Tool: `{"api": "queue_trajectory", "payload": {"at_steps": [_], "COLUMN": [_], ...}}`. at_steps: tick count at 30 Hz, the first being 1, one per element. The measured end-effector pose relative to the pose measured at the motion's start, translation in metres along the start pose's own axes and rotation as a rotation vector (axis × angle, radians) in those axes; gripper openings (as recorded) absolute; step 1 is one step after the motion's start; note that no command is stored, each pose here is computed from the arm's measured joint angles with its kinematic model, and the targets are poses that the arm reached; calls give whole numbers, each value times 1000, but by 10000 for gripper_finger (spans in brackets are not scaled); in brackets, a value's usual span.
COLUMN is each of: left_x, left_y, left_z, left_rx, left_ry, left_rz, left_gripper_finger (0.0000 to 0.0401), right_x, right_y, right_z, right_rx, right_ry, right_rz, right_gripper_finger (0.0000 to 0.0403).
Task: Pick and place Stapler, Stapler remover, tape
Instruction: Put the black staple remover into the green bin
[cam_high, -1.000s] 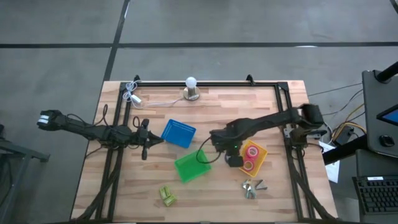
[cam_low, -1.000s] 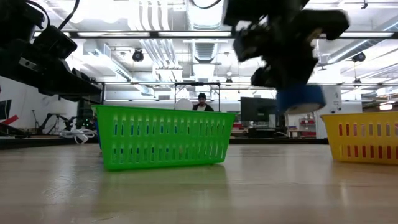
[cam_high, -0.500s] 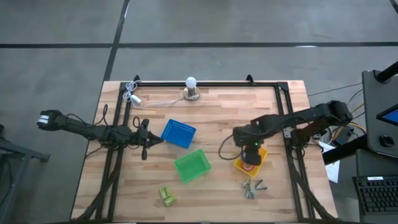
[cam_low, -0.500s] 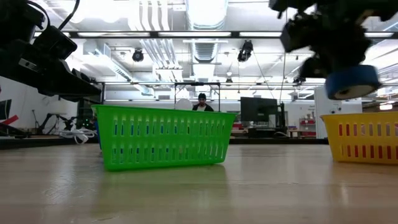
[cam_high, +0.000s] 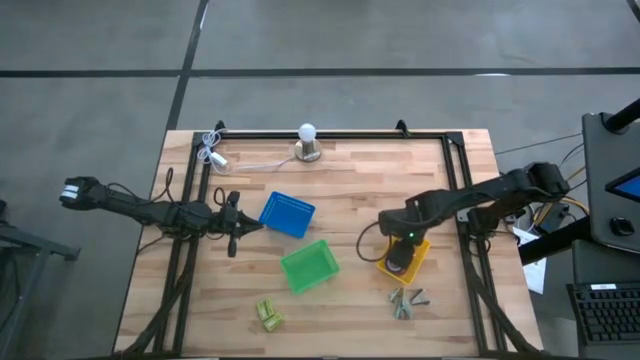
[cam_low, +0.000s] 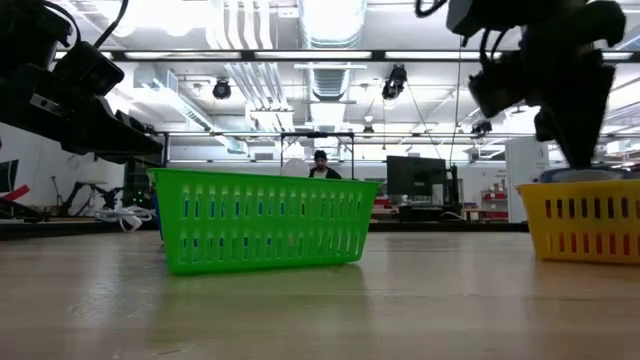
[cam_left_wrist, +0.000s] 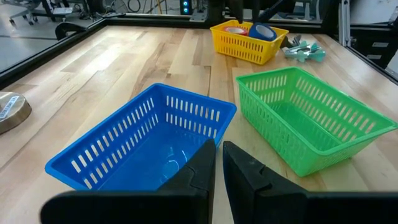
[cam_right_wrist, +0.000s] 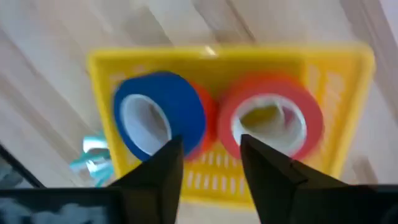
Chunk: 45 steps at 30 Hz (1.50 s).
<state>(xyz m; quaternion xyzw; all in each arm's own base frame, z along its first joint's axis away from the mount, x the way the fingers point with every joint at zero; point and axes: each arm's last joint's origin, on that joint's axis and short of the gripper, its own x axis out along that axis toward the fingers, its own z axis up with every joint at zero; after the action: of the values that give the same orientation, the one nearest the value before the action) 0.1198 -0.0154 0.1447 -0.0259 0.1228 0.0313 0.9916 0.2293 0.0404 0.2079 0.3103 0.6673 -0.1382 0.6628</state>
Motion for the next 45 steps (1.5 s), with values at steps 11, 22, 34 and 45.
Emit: {"api": "queue_trajectory", "payload": {"at_steps": [11, 22, 34, 45], "left_x": [0, 0, 0, 0], "left_y": [0, 0, 0, 0], "left_z": [0, 0, -1, -1], "left_rx": [0, 0, 2, 2], "left_ry": [0, 0, 8, 8], "left_rz": [0, 0, 1, 1], "left_gripper_finger": [35, 35, 35, 35], "right_x": [-31, -13, 41, 57], "right_y": [14, 70, 92, 92], "right_z": [-44, -108, -139, -139], "right_rx": [205, -111, -267, -307], "right_ry": [-134, -107, 32, 44], "right_rz": [113, 302, 117, 48], "right_gripper_finger": [200, 175, 139, 119]}}
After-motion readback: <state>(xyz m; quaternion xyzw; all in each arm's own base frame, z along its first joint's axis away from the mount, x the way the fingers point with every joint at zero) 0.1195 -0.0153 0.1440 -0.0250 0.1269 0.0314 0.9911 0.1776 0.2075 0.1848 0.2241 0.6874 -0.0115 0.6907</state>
